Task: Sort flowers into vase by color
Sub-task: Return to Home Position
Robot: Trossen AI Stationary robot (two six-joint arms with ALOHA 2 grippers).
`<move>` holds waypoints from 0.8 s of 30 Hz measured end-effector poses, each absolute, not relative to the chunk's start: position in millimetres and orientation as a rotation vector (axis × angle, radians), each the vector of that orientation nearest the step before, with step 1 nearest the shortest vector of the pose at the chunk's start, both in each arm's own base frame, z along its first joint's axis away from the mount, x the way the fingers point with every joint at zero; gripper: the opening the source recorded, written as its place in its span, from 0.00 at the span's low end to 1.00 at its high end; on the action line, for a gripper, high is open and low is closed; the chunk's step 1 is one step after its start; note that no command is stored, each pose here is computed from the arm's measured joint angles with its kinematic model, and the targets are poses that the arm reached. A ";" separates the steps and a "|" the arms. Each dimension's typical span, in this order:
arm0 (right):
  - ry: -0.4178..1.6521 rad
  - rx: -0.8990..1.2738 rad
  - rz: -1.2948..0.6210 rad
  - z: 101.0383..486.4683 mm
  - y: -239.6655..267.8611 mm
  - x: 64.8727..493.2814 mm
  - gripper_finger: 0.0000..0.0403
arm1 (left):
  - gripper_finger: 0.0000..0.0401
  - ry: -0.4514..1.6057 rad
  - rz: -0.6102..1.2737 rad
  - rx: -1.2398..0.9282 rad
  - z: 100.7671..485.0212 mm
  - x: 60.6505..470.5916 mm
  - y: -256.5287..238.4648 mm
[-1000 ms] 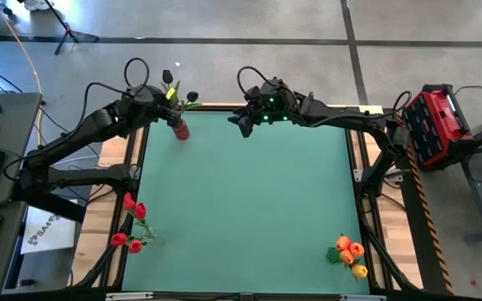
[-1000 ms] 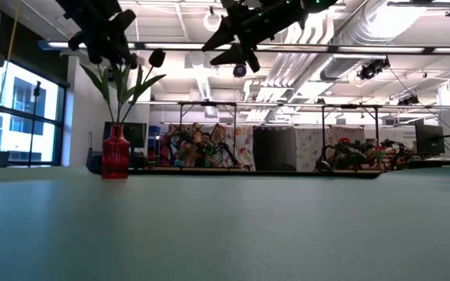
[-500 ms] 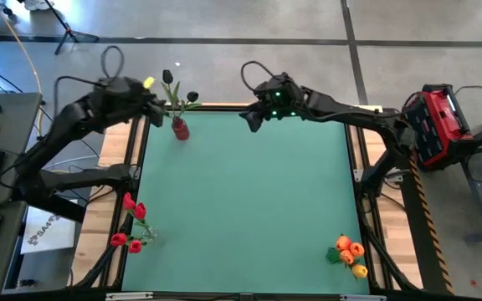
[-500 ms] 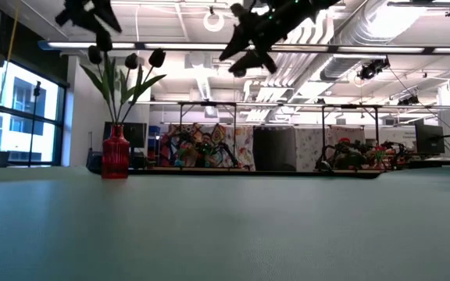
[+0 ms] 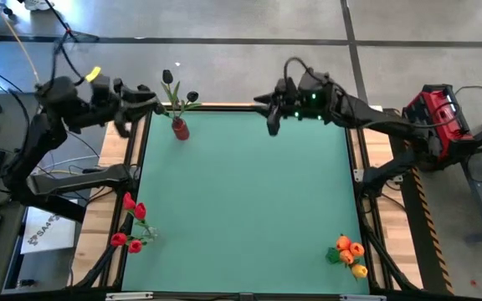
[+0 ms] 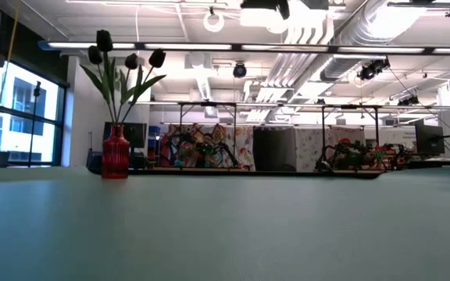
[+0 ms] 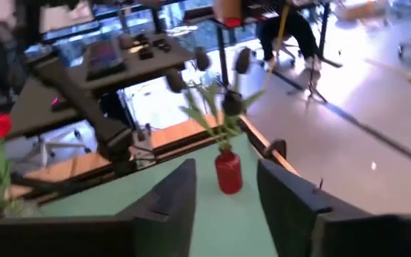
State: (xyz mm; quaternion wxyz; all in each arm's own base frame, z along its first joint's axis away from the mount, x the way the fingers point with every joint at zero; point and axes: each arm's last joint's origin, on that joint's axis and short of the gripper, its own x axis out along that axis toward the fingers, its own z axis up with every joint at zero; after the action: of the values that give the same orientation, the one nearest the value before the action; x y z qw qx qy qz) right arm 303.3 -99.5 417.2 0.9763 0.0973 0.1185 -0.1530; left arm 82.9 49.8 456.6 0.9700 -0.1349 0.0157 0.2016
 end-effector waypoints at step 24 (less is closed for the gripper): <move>0.119 0.084 -0.314 405.9 -9.6 256.9 0.00 | 0.09 -0.111 0.127 -0.094 361.5 117.9 17.7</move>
State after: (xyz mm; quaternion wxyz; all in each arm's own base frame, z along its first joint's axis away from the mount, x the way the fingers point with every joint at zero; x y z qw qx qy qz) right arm 256.9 -9.6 405.9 0.9851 0.0418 0.0593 -0.1561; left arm 117.9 17.7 361.5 0.9953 -0.0469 -0.0553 0.0636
